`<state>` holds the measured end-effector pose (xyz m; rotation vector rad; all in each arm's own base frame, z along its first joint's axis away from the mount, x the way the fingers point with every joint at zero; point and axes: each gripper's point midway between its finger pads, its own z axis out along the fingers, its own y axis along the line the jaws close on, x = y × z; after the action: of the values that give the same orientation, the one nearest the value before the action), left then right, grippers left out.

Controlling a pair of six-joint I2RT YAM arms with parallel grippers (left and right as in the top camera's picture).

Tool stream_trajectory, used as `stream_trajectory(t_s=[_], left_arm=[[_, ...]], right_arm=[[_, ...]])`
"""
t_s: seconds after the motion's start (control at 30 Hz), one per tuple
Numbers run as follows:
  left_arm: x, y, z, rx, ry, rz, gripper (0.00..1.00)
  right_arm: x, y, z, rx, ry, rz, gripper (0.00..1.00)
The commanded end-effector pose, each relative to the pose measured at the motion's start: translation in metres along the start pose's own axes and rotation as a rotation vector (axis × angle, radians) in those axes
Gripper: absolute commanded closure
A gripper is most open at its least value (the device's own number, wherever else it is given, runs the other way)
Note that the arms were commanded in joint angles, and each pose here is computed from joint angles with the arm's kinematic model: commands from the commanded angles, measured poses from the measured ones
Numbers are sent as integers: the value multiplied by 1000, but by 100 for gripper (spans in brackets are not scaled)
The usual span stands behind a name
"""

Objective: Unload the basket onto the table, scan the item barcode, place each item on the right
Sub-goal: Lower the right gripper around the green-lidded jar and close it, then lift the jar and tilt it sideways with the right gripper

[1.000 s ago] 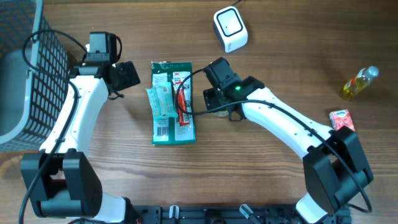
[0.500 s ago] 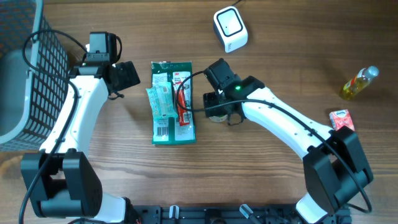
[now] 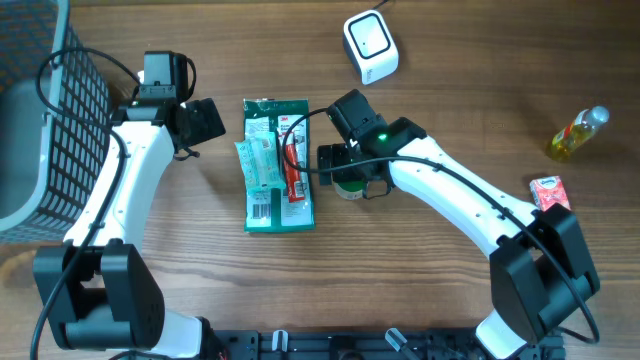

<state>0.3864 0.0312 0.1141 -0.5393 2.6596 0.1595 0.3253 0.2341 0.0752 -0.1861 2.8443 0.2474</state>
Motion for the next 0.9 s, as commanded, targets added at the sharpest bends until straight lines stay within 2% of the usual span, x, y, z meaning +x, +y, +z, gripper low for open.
stream_trajectory(t_s=[0.0,0.27,0.33,0.87], left_arm=[[2,3,4,-14,8,-1,0],[2,3,4,-14,8,-1,0],[2,3,4,-13,9,-1,0],[2,3,4,-14,8,-1,0]], right_arm=[[-3,2,3,-2,4,35,0],[7,-3,26,33,61,59,1],[10,-4,30,37,74,63,3],[22,-11,45,70,131,59,8]])
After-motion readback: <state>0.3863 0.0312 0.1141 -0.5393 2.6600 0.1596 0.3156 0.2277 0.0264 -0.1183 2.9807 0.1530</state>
